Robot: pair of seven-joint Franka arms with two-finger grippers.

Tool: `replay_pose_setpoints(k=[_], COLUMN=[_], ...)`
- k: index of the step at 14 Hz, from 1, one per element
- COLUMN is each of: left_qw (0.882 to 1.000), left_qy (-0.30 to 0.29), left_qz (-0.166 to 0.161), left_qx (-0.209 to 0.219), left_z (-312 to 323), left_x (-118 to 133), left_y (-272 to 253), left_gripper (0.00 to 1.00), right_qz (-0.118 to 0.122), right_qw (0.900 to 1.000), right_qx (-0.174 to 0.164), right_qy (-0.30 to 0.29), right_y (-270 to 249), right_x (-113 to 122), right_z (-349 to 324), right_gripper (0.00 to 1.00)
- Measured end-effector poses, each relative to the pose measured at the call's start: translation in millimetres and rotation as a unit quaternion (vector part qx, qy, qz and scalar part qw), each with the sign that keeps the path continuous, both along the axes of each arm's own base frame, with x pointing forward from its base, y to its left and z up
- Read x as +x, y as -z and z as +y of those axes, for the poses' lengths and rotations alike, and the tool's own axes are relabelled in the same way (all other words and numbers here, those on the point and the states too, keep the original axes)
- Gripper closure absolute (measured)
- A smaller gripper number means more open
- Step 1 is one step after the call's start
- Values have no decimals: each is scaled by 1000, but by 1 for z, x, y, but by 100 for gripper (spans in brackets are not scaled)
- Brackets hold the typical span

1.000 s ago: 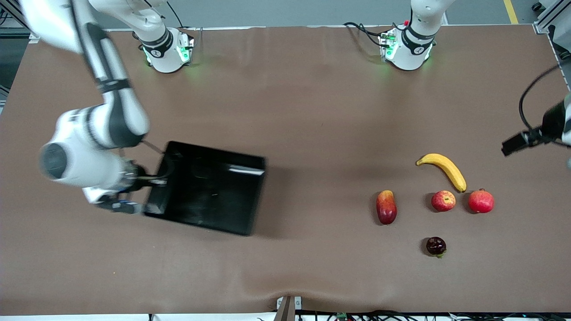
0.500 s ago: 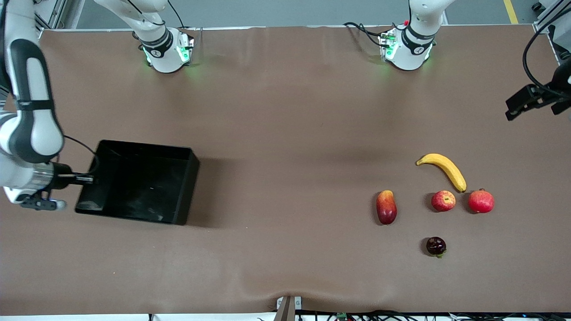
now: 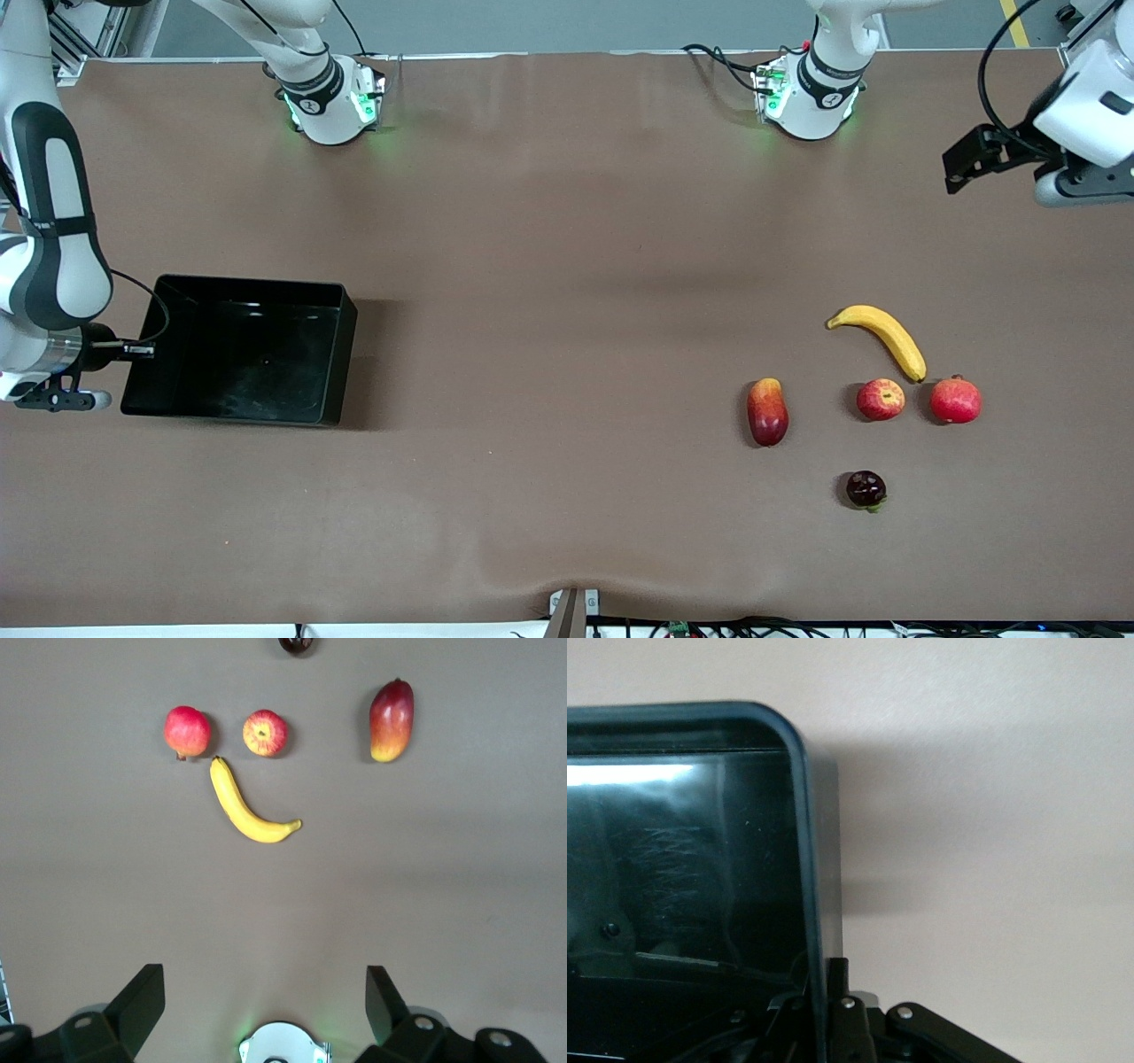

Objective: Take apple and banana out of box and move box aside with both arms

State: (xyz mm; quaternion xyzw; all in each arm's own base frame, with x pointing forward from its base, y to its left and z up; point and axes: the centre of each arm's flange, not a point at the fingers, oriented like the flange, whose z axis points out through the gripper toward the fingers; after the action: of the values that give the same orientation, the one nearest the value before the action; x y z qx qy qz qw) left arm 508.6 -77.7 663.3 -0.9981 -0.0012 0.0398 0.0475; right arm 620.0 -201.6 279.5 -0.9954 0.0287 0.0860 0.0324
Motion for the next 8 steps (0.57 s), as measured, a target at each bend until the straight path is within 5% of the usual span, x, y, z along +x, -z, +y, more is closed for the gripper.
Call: replay_pose_setpoints(k=[8], left_qw=[1000], left_qy=[-16], left_qz=[-3], left_qx=[-4], left_z=[20], left_x=[-9], left_y=[-6], left_gripper=[0], right_qz=[-3], right_qw=[1000], right_qx=[-2], right_qy=[20], right_y=[44], right_x=[-4], right_z=[-25], right_gripper=[91])
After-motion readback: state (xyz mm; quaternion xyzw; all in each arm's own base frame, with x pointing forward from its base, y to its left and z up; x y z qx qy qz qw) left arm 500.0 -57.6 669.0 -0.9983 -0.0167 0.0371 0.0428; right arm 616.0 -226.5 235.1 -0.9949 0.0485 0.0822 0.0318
